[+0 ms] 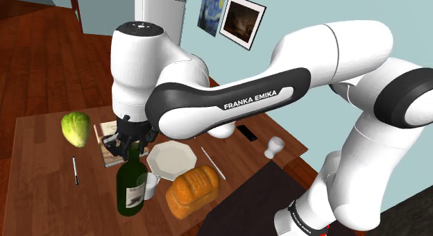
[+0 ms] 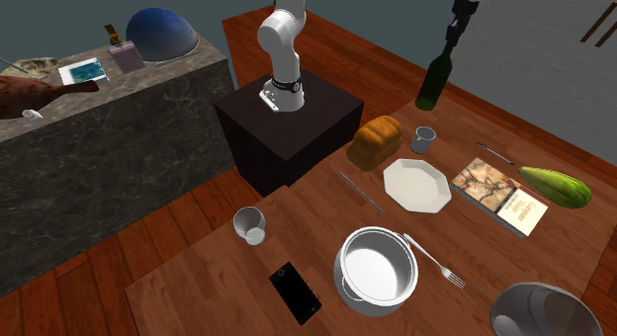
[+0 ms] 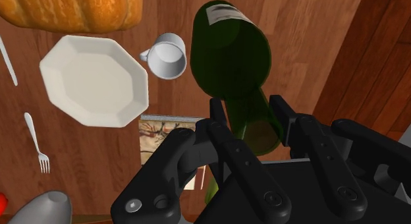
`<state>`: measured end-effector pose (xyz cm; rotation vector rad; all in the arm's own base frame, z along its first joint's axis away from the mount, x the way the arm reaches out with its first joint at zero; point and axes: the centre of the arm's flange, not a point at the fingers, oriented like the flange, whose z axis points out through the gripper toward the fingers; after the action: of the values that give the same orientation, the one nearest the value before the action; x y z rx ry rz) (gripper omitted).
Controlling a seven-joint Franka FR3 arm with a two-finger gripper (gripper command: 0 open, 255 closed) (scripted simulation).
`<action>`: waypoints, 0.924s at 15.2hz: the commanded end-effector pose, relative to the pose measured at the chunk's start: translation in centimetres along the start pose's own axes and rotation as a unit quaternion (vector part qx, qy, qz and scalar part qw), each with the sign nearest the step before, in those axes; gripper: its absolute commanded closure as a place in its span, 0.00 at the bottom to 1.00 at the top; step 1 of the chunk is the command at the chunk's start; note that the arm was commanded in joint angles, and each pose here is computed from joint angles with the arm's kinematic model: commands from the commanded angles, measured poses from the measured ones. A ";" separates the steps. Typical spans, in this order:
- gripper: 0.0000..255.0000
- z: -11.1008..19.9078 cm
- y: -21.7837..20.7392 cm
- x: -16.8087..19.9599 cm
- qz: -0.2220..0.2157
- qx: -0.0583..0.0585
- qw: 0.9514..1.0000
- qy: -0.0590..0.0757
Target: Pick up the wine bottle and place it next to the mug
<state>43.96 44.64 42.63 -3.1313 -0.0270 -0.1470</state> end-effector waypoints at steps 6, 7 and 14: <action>1.00 3.6 0.0 -0.4 0.000 0.000 1.000 0.000; 1.00 4.1 0.0 -0.4 0.000 0.000 1.000 0.000; 1.00 7.8 0.0 -0.7 0.000 0.000 1.000 0.000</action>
<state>43.94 44.65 35.35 -3.1313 -0.0273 -0.1473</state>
